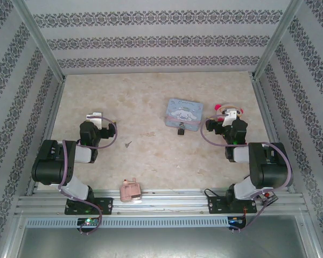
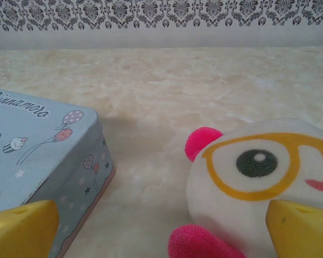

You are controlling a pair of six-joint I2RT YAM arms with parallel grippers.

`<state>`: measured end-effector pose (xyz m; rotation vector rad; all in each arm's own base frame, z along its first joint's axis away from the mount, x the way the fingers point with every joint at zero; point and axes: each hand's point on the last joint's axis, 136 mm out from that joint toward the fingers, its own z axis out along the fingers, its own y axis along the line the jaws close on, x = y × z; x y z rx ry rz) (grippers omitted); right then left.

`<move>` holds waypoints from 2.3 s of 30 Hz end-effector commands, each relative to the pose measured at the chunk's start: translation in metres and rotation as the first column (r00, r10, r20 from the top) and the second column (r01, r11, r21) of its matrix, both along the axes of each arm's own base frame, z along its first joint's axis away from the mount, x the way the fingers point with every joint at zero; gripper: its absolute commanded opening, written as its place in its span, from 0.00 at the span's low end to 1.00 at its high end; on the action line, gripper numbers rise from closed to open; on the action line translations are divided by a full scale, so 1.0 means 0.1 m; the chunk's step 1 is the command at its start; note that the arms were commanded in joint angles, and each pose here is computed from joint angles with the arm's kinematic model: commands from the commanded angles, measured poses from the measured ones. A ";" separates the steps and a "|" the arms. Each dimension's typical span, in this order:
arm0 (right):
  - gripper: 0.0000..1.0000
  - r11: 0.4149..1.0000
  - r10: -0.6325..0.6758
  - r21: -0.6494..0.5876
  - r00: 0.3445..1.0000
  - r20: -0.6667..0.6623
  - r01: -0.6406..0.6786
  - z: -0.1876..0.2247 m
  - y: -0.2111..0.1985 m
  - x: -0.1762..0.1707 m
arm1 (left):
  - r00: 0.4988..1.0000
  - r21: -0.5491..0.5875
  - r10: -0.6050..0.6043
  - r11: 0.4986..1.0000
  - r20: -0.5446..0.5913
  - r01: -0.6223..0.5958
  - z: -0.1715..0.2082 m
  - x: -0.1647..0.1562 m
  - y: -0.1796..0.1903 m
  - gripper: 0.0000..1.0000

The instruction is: Unlock a padlock with a key

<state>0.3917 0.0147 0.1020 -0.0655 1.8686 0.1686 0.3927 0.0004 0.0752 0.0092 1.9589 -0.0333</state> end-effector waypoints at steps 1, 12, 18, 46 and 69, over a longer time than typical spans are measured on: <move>0.98 1.000 -0.001 -0.002 1.000 0.024 0.001 0.07 0.02 0.04 | 0.998 -0.003 0.027 1.000 0.050 -0.027 0.13 0.08 0.07 0.99; 0.98 1.000 -0.001 -0.002 1.000 0.022 0.001 0.07 0.02 0.04 | 0.998 -0.003 0.027 1.000 0.050 -0.027 0.13 0.08 0.08 0.99; 0.98 1.000 -0.001 -0.002 1.000 0.023 0.001 0.07 0.02 0.04 | 0.998 -0.003 0.027 1.000 0.051 -0.027 0.13 0.08 0.08 0.99; 0.98 1.000 0.002 -0.002 1.000 0.026 -0.002 0.08 0.02 0.05 | 0.997 -0.007 0.018 1.000 0.078 -0.018 0.26 0.04 0.06 0.99; 0.98 0.977 -0.207 0.040 0.976 -0.062 0.210 0.91 -0.07 -0.10 | 0.970 -0.380 0.233 0.906 0.076 -0.188 1.47 -0.19 0.15 0.99</move>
